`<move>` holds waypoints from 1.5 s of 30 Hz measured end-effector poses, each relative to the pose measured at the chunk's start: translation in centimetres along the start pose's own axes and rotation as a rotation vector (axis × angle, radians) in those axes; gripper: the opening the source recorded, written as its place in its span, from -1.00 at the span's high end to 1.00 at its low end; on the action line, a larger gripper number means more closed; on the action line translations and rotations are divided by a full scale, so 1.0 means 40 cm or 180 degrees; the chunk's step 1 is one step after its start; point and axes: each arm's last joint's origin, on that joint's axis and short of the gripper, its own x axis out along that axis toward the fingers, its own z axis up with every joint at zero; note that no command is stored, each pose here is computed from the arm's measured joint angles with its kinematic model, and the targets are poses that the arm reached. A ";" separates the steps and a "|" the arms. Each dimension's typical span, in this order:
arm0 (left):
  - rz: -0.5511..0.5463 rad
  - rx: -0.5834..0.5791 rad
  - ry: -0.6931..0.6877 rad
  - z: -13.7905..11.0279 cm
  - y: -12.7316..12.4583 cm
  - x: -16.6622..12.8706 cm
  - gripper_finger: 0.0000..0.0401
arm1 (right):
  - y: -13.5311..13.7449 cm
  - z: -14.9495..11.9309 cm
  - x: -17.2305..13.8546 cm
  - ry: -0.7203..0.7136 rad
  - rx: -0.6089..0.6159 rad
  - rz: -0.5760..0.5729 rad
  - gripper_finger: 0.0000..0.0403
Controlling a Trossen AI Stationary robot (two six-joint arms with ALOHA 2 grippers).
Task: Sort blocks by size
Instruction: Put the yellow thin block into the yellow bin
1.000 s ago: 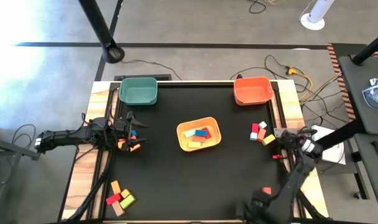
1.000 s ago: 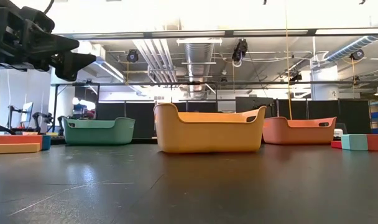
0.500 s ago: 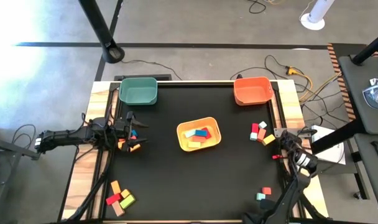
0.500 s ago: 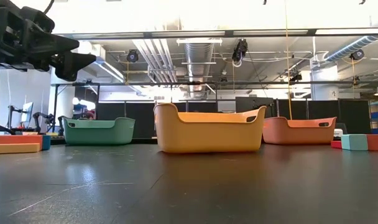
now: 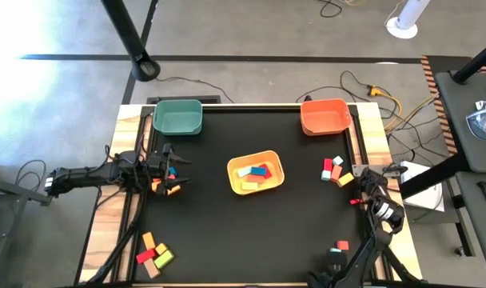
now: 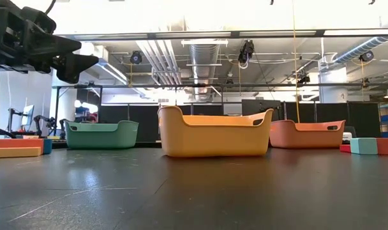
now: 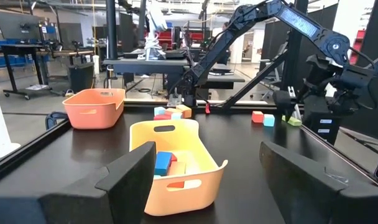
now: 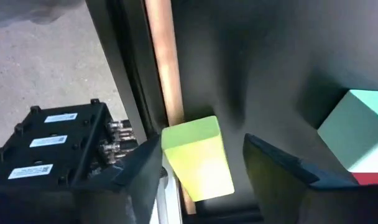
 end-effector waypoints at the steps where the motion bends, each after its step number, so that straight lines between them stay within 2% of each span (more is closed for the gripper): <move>1: 0.0001 0.0000 0.0000 0.000 0.000 0.000 -0.37 | 0.000 0.000 0.001 0.0000 -0.0011 0.0001 -0.08; 9: 0.0001 0.0000 0.0000 0.000 0.000 0.000 -0.37 | -0.006 0.000 0.018 0.0024 -0.0010 -0.0043 0.20; 17: 0.0001 0.0001 0.0000 0.000 0.000 0.000 -0.37 | -0.014 0.006 0.023 0.0042 -0.0136 -0.0033 0.34; 22: 0.0001 0.0000 0.0000 0.000 0.000 0.000 -0.37 | -0.032 0.019 -0.038 -0.0088 -0.0076 0.0035 0.33; 26: 0.0000 0.0001 0.0000 0.000 0.000 0.000 -0.37 | -0.059 0.044 -0.127 -0.0691 -0.0009 0.0074 0.34; 31: 0.0001 0.0001 0.0000 0.000 0.000 0.000 -0.37 | -0.127 0.094 -0.245 -0.1835 0.0085 -0.0232 0.36; 34: 0.0001 0.0000 0.0000 0.000 0.000 0.000 -0.37 | -0.177 0.135 -0.285 -0.2277 0.0119 -0.0568 0.33; 39: 0.0001 0.0001 0.0000 0.000 0.000 0.000 -0.37 | -0.271 0.218 -0.323 -0.2465 0.0092 -0.1039 0.36; 45: 0.0000 0.0000 0.0001 0.000 0.000 0.000 -0.37 | -0.383 0.296 -0.371 -0.2364 -0.0243 -0.1130 0.35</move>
